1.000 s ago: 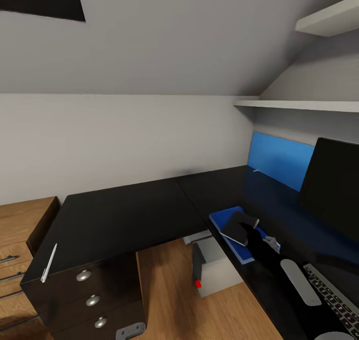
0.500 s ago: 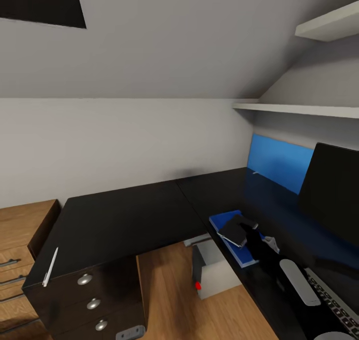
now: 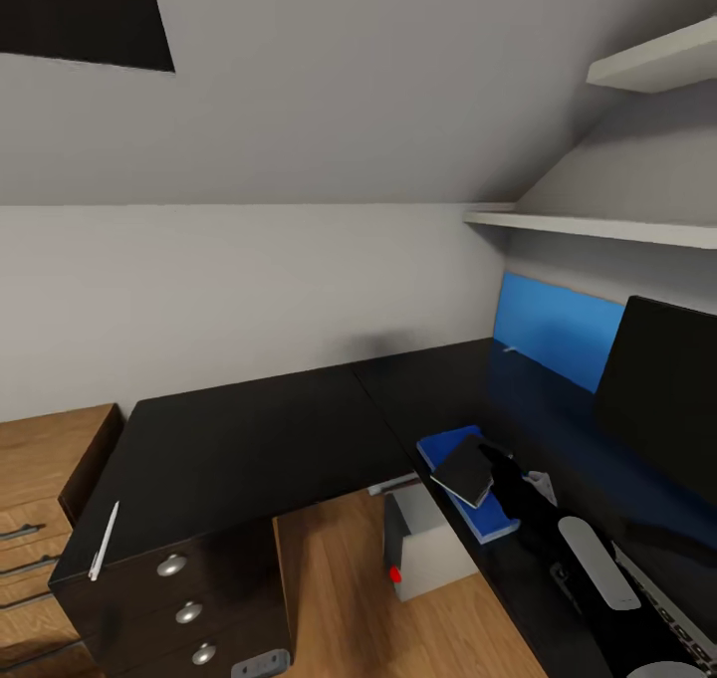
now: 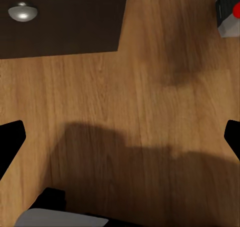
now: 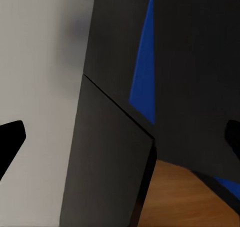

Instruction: In the bedroom, organize the workspace by keeping the computer under the desk, ensuring the monitor is on the desk, placing the keyboard on the desk next to the monitor, placing the mouse on the desk next to the keyboard, moving the folder from the swivel chair onto the desk next to the mouse, stacking the notebook on top of the folder with the pen on top of the notebook, and positioning the swivel chair next to the desk.

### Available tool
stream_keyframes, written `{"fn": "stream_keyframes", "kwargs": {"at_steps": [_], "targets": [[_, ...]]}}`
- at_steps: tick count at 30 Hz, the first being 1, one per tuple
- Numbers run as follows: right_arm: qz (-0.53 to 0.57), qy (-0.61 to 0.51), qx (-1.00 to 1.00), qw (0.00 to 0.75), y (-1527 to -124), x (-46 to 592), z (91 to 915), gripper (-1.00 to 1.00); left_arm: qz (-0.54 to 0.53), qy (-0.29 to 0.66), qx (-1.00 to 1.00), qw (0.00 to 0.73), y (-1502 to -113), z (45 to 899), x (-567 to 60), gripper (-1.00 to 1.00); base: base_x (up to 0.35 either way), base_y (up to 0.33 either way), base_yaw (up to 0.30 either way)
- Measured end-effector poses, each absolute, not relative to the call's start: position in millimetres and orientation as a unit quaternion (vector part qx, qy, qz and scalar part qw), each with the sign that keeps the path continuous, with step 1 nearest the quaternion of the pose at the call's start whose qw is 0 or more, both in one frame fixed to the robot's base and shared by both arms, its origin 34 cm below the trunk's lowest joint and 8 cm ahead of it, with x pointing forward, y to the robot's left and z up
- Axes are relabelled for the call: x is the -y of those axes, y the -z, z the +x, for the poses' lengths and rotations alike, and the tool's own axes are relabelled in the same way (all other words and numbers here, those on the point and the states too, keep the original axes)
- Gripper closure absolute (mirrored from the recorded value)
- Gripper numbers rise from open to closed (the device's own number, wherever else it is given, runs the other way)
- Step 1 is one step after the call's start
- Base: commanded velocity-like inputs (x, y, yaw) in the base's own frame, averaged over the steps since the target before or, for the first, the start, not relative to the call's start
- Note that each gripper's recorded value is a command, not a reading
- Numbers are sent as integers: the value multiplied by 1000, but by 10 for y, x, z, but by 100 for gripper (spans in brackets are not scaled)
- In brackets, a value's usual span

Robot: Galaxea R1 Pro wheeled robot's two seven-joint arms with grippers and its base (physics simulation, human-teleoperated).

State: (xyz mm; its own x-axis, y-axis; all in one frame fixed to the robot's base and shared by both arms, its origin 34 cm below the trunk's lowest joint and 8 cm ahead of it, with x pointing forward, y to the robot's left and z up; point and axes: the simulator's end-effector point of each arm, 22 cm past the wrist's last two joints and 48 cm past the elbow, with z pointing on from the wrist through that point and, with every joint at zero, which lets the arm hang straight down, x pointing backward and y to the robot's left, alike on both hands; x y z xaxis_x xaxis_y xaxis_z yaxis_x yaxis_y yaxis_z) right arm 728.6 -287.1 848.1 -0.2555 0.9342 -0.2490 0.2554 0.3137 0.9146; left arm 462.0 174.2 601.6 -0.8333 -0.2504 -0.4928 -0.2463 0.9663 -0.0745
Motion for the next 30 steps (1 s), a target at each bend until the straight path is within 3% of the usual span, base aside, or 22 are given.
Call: {"fn": "stream_keyframes", "kwargs": {"at_steps": [13, 14, 22, 30], "targets": [[403, -343, -722, 445, -8627, 2815, 7275, -100, -128, 3, -957, 259, -6231, 4627, -1743, -100, 0, 0, 0], [383, -282, -755, 452, -8674, 2743, 7246, -100, -132, 3, -954, 269, -6271, 4664, -1748, -100, 0, 0, 0], [308, -116, -802, 499, -9044, 2701, 7136, -100, -146, 4, -942, 302, -6477, 4781, -1775, -100, 0, 0, 0], [264, -57, -803, 531, -9284, 2701, 7101, -100, -146, 4, -941, 307, -6611, 4795, -1770, -100, 0, 0, 0]]}}
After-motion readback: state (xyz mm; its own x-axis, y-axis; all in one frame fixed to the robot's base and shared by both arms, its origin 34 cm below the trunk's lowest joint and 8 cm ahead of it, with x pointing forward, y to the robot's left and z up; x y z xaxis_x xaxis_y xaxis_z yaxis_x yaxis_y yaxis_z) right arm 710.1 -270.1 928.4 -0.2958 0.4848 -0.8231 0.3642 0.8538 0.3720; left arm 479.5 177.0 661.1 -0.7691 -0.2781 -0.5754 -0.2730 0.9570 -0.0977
